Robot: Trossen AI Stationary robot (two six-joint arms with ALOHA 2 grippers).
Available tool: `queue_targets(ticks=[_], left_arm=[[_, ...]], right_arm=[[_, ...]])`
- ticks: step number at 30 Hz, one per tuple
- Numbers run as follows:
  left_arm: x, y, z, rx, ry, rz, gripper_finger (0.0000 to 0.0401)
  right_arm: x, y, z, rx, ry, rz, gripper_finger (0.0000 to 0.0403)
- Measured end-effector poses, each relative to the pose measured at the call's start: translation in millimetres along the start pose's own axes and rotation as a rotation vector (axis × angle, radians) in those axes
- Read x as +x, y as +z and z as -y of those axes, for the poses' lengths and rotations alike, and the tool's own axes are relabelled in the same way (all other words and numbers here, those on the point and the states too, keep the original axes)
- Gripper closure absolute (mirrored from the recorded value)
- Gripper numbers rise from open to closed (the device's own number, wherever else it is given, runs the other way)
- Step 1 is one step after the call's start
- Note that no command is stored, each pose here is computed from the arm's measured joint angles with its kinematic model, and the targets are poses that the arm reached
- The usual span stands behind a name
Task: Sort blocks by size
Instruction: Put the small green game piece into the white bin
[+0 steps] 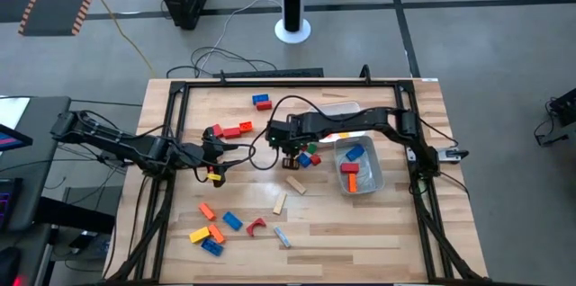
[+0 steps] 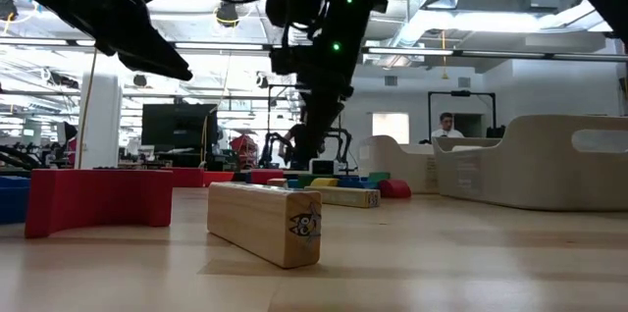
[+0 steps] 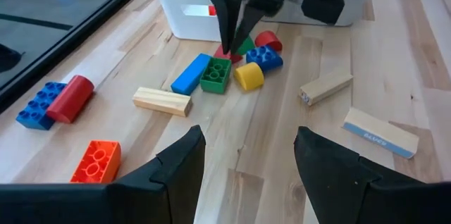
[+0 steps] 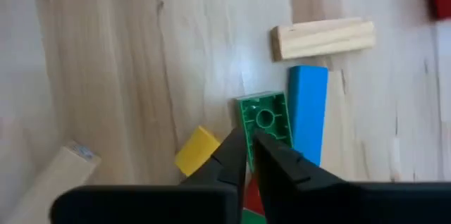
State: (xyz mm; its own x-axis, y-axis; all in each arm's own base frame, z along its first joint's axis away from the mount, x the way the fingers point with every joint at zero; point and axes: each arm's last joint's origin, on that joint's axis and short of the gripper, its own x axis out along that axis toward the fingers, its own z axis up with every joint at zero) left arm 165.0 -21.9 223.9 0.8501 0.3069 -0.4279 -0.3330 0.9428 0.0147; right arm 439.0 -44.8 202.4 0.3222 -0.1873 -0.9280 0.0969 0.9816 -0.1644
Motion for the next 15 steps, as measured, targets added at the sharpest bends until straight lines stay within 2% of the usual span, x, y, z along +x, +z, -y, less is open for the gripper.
queue_targets(ticks=[4,10,12,15], left_arm=[[0.0,-0.1,0.0,0.000,0.000,-0.001,0.0193],[0.0,-0.4,-0.1,0.029,0.001,-0.004,0.0193],[-1.1,-1.2,-0.9,0.051,0.003,-0.011,0.0193],[-7.2,-1.7,-4.9,0.060,0.017,-0.011,0.0193]], right_arm=[[7.8,-1.8,0.0,-0.049,-0.001,-0.003,0.0275],[20.2,-0.3,6.1,-0.033,-0.009,0.028,0.0162],[24.3,1.4,10.9,-0.025,-0.015,0.040,0.0138],[29.6,-2.8,17.3,-0.017,-0.017,0.004,0.0122]])
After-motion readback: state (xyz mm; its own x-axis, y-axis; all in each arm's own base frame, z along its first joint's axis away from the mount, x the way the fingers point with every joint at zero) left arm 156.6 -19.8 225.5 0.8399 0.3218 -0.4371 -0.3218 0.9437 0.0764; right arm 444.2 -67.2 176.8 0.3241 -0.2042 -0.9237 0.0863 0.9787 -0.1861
